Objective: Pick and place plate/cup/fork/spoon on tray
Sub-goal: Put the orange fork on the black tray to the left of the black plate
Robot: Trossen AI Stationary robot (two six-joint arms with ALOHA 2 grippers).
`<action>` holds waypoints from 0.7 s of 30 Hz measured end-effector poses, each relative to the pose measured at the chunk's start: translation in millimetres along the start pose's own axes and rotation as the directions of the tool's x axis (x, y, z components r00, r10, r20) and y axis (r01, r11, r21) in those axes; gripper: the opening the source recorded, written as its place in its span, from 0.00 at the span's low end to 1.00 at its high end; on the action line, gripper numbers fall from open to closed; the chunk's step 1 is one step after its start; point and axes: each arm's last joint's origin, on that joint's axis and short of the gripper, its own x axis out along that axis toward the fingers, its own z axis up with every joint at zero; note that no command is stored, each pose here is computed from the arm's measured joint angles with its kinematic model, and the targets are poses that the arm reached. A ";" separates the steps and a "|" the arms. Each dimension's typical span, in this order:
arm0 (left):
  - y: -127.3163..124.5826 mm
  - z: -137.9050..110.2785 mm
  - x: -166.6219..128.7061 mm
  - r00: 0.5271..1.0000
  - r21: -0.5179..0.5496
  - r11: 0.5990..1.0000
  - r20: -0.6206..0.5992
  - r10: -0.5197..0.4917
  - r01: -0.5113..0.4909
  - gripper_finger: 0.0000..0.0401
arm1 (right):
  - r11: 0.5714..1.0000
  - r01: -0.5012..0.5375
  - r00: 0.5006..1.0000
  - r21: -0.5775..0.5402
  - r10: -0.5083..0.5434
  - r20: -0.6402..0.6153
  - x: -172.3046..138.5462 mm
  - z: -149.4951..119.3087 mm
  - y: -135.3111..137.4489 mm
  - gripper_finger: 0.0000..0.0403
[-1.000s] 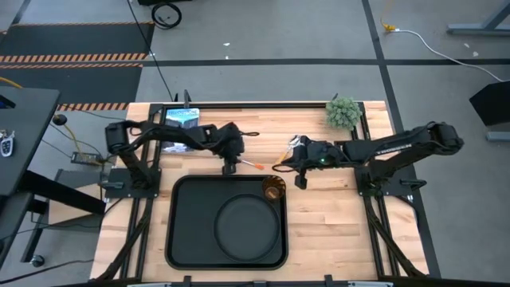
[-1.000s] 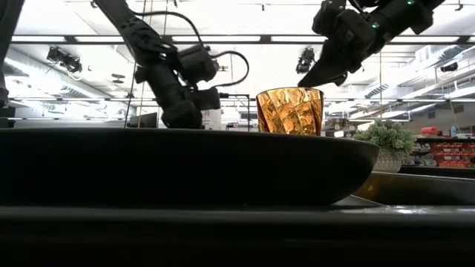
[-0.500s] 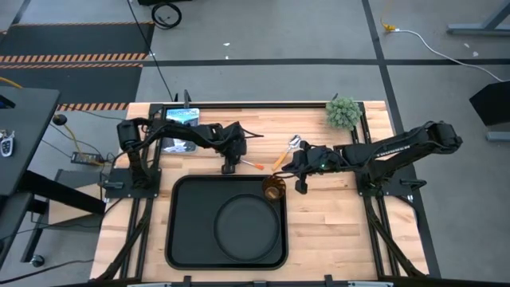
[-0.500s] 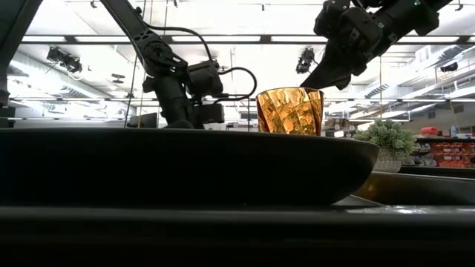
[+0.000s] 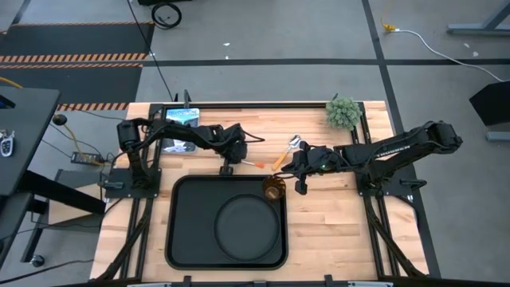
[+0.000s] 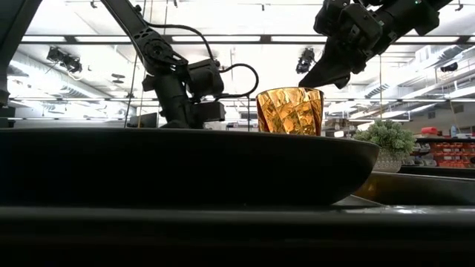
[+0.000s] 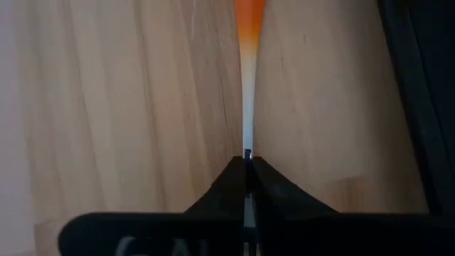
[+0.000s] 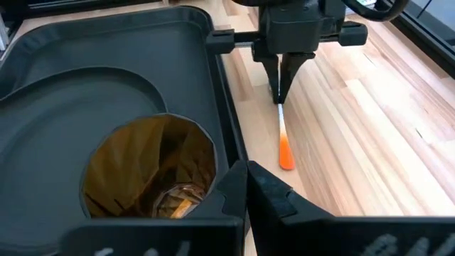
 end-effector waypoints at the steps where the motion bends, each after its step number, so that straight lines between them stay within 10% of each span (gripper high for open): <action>1: 0.1 0.9 -2.9 1.000 0.001 1.000 0.006 0.006 -0.006 0.03 | 1.000 0.000 1.000 0.000 0.000 -0.001 0.1 -0.1 0.0 0.03; 14: -3.5 4.0 -79.2 0.993 -0.006 0.993 0.022 0.119 -0.118 0.03 | 1.000 -0.017 1.000 -0.003 0.017 0.008 -0.2 0.8 1.9 0.03; 21: -37.9 1.3 -117.4 1.000 0.301 0.953 0.003 -0.028 0.026 0.03 | 1.000 -0.024 0.999 0.007 0.024 -0.031 -2.0 -2.8 3.2 0.03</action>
